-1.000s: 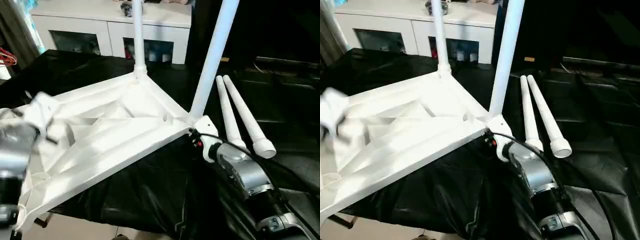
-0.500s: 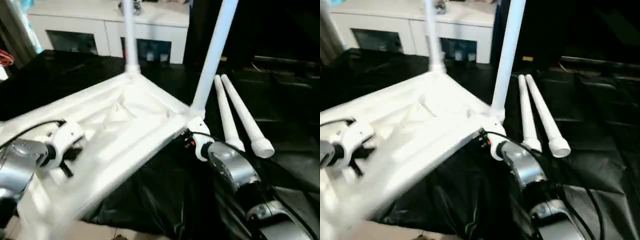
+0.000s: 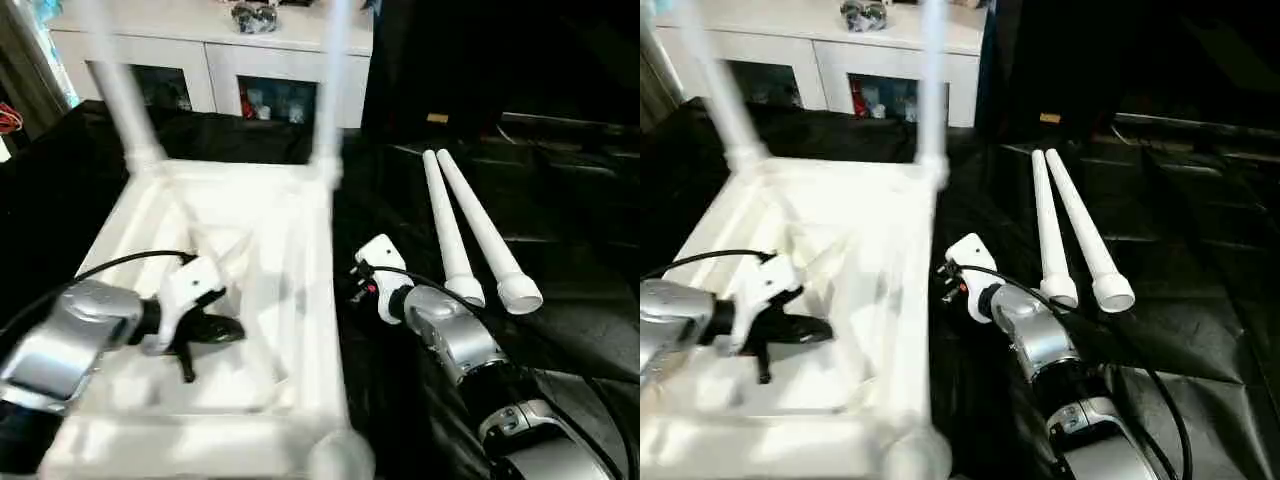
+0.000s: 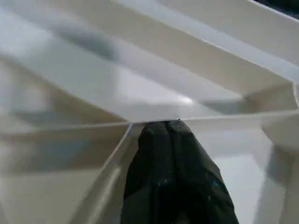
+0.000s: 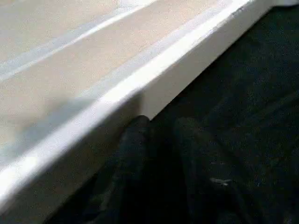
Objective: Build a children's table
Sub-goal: Rotate table base
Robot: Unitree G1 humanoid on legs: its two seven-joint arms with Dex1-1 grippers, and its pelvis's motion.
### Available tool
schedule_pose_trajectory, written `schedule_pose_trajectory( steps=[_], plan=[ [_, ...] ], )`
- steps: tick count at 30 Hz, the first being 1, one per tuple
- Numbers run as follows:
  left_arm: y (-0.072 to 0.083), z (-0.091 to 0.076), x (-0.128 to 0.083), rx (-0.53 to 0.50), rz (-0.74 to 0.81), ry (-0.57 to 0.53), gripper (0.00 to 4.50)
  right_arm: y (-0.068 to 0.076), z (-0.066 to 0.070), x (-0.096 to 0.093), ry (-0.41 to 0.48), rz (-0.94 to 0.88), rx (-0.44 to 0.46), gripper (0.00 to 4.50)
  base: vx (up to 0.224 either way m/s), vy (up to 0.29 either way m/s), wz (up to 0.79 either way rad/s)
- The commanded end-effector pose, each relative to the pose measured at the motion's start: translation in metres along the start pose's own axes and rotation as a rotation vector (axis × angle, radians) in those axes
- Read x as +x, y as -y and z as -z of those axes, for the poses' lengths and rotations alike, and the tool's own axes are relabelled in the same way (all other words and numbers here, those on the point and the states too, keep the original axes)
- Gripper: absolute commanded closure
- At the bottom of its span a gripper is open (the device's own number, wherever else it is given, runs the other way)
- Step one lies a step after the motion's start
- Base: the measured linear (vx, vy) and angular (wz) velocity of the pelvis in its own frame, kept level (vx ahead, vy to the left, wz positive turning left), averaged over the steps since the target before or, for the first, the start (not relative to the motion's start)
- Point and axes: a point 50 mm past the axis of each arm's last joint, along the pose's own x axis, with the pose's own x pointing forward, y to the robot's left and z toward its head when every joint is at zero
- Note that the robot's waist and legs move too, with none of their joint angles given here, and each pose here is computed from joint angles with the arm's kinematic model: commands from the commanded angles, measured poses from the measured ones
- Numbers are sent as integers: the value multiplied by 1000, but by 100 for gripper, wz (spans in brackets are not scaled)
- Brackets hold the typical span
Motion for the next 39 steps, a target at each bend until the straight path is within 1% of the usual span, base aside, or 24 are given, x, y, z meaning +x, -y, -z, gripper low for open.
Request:
schedule_pose_trajectory(
  steps=[1,2,3,4,5,6,8,11,12,13,14,16,18,23,25,26,28,29,31,33,35,36,38,39],
  plan=[
    [-4,-22,13,92,-42,75,450,-26,-19,15,70,-130,-36,365,0,0,0],
    [-8,-24,15,97,-69,82,450,-25,-20,15,75,-122,-34,365,0,0,0],
    [-14,-27,19,99,-115,89,450,-22,-22,14,81,-104,-31,381,0,0,0],
    [-14,-27,19,99,-115,89,450,-22,-22,14,81,-104,-31,389,0,0,0],
    [-20,-29,21,104,-150,90,450,-19,-23,13,85,-88,-30,397,0,0,0],
    [-31,-31,25,120,-224,84,450,-11,-26,9,99,-44,-25,403,0,0,0],
    [-37,-31,26,129,-263,78,450,-4,-28,6,106,-13,-20,436,0,0,0],
    [-45,-29,29,162,-310,52,450,7,-30,-1,116,46,-19,436,0,0,0],
    [-50,-27,31,175,-339,41,450,17,-32,-7,115,104,-9,436,0,0,0],
    [-51,-27,31,176,-348,44,450,18,-32,-8,115,112,-4,436,0,0,0],
    [-55,-27,33,170,-386,59,450,26,-33,-12,107,158,9,436,0,0,0],
    [-60,-28,37,164,-423,78,450,34,-35,-17,100,217,4,436,0,0,0],
    [-65,-29,43,177,-481,92,450,44,-39,-26,100,226,18,436,0,0,0],
    [-63,-31,46,192,-466,100,450,55,-44,-34,118,265,-1,436,0,0,0],
    [-57,-38,44,191,-416,158,450,67,-47,-41,121,326,36,436,0,0,0],
    [-56,-40,44,194,-404,172,450,70,-47,-42,118,343,51,409,0,0,0],
    [-52,-45,42,215,-381,206,450,80,-47,-46,101,409,78,398,0,0,0],
    [-51,-48,41,202,-368,236,450,87,-48,-49,97,444,93,398,0,0,0],
    [-48,-52,40,172,-337,277,417,92,-49,-51,94,470,106,372,0,0,0],
    [-40,-58,39,173,-272,321,409,103,-52,-56,92,513,134,359,0,0,0],
    [-33,-62,39,180,-233,343,399,108,-54,-57,90,529,151,353,0,0,0],
    [-33,-62,39,180,-233,343,372,108,-54,-57,90,529,151,330,0,0,0],
    [-30,-66,39,184,-225,361,372,113,-55,-58,85,548,167,330,0,0,0],
    [-27,-69,41,191,-215,371,365,117,-55,-59,78,570,188,314,0,0,0]
  ],
)
